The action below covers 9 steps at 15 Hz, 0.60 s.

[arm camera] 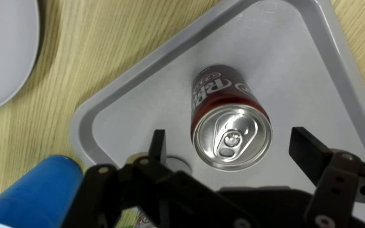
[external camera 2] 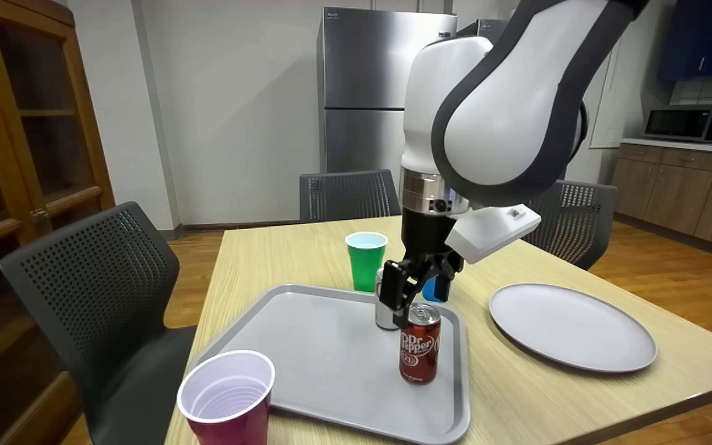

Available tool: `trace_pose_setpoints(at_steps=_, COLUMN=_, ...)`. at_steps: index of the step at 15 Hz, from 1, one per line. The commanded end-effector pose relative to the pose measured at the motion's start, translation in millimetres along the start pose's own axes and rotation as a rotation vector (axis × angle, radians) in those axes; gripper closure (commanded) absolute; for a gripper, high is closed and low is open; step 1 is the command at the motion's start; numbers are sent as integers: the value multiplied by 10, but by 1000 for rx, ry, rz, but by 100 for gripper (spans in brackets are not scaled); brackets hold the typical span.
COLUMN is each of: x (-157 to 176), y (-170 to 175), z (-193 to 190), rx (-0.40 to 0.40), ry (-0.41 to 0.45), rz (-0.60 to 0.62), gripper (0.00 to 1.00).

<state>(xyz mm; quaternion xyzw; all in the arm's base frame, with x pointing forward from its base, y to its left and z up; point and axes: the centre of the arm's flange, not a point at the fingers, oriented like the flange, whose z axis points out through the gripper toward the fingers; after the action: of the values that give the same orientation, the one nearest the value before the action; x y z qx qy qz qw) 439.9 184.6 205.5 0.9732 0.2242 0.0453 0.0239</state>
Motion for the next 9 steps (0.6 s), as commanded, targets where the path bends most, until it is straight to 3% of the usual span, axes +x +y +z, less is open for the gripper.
trace_pose_setpoints(at_steps=1, x=16, y=67, z=-316, rx=-24, ry=16, rz=18, gripper=0)
trace_pose_setpoints(at_steps=9, x=21, y=416, z=-829, rx=-35, ry=66, rz=86, gripper=0)
